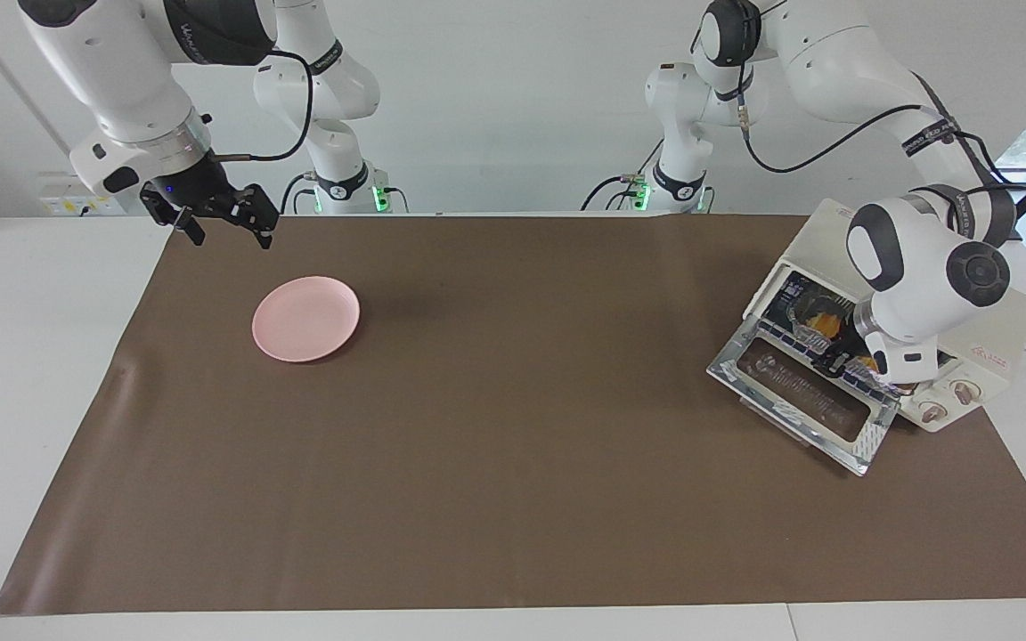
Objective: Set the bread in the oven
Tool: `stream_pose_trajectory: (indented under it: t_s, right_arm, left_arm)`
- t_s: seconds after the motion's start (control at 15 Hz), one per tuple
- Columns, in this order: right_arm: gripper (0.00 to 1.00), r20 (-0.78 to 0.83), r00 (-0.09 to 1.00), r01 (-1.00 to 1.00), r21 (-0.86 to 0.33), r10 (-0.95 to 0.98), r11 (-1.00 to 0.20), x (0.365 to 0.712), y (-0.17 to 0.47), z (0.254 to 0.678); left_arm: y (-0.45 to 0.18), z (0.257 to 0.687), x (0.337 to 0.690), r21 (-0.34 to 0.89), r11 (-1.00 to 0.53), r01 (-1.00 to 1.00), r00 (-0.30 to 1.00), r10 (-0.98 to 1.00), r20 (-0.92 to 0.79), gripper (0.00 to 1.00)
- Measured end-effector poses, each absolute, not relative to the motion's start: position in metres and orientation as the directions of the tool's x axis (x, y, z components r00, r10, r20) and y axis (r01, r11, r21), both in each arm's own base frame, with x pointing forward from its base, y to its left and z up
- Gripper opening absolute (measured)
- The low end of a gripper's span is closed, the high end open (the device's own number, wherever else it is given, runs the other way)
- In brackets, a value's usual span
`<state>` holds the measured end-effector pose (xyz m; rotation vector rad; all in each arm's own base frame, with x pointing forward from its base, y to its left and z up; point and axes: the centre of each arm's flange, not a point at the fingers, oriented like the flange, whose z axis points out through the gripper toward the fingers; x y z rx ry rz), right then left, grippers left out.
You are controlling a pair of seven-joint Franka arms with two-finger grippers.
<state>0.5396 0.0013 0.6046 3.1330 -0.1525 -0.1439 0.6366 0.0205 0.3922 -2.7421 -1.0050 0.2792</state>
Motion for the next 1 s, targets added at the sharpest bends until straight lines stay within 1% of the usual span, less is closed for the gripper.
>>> stream_pose_trajectory:
  t_s: [0.07, 0.53, 0.67, 0.87, 1.0]
  right_arm:
    - [1.0, -0.091, 0.991, -0.097, 0.006, -0.097, -0.995, 0.54, 0.001, 0.605]
    - [1.0, -0.091, 0.991, -0.097, 0.006, -0.097, -0.995, 0.54, 0.001, 0.605]
    - [1.0, -0.091, 0.991, -0.097, 0.006, -0.097, -0.995, 0.54, 0.001, 0.605]
    - [1.0, -0.091, 0.991, -0.097, 0.006, -0.097, -0.995, 0.54, 0.001, 0.605]
    - [1.0, -0.091, 0.991, -0.097, 0.006, -0.097, -0.995, 0.54, 0.001, 0.605]
  left_arm:
    - [0.017, 0.393, 0.638, -0.255, -0.75, 0.61, 0.756, 0.648, -0.097, 1.0]
    - [-0.008, 0.409, 0.644, -0.235, -0.786, 0.571, 0.8, 0.597, -0.054, 1.0]
    - [-0.017, 0.411, 0.644, -0.254, -0.799, 0.545, 0.82, 0.572, -0.04, 1.0]
    - [-0.031, 0.412, 0.642, -0.285, -0.828, 0.483, 0.857, 0.513, -0.04, 1.0]
    - [-0.04, 0.421, 0.64, -0.284, -0.873, 0.395, 0.899, 0.431, -0.073, 1.0]
